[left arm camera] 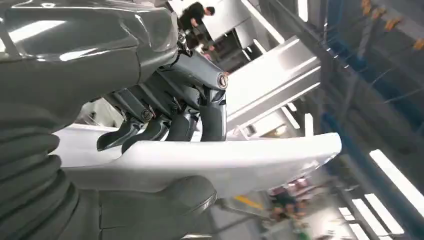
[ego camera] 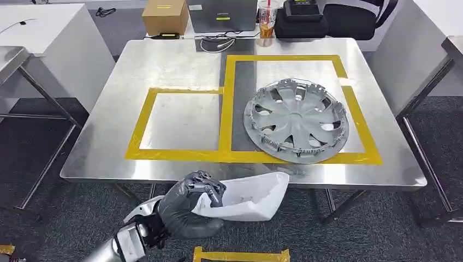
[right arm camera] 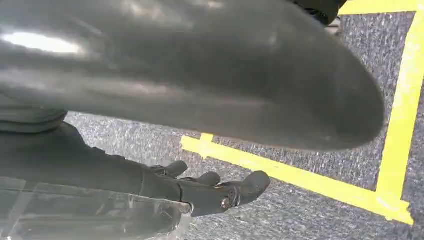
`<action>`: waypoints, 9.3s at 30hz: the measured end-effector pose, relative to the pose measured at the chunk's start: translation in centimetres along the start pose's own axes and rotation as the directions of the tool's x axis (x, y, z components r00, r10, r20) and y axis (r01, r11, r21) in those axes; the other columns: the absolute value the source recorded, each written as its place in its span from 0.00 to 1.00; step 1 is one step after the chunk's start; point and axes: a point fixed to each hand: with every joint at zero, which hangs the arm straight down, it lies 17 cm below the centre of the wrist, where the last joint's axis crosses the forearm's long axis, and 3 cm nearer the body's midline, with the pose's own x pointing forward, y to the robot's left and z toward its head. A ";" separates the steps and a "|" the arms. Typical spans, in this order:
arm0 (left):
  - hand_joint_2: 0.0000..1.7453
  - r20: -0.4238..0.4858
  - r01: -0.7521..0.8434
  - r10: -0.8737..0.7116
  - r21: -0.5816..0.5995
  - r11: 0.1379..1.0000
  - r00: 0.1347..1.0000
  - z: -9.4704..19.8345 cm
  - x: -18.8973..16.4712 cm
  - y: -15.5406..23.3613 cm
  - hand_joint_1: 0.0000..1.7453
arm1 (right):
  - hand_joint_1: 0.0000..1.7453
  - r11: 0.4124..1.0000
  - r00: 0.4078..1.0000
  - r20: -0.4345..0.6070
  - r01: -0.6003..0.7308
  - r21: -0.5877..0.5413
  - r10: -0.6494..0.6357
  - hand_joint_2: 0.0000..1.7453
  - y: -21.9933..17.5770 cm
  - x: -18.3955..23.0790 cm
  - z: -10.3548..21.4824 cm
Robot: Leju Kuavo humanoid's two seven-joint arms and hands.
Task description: Take the parts from the cabinet and place them on the table.
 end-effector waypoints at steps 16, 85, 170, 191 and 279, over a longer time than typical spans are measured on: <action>1.00 -0.161 0.292 -0.308 -0.114 0.949 0.938 -5.6 -7.4 -1.5 1.00 | 0.00 0.999 0.999 -0.014 -0.046 -0.003 0.046 0.00 1.9 1.4 -0.3; 1.00 -0.620 0.733 -0.782 -0.503 0.458 0.063 2.7 -26.7 15.5 1.00 | 0.00 0.976 0.976 -0.002 -0.216 0.037 0.216 0.00 4.1 6.2 -0.6; 0.00 0.051 -0.455 0.469 0.358 0.816 0.882 -7.6 -3.8 6.8 0.00 | 0.00 0.995 0.996 0.012 -0.091 0.047 0.090 0.00 2.3 1.1 0.0; 0.00 -0.129 -0.377 0.457 0.398 0.837 0.880 8.7 -5.8 2.3 0.00 | 0.00 0.998 0.999 -0.003 -0.039 0.039 0.039 0.00 1.8 -1.5 0.4; 0.00 -0.141 -0.467 0.529 0.323 0.823 0.836 10.1 -5.3 0.3 0.00 | 0.00 1.000 1.000 -0.011 0.001 0.019 -0.001 0.00 0.9 0.4 0.0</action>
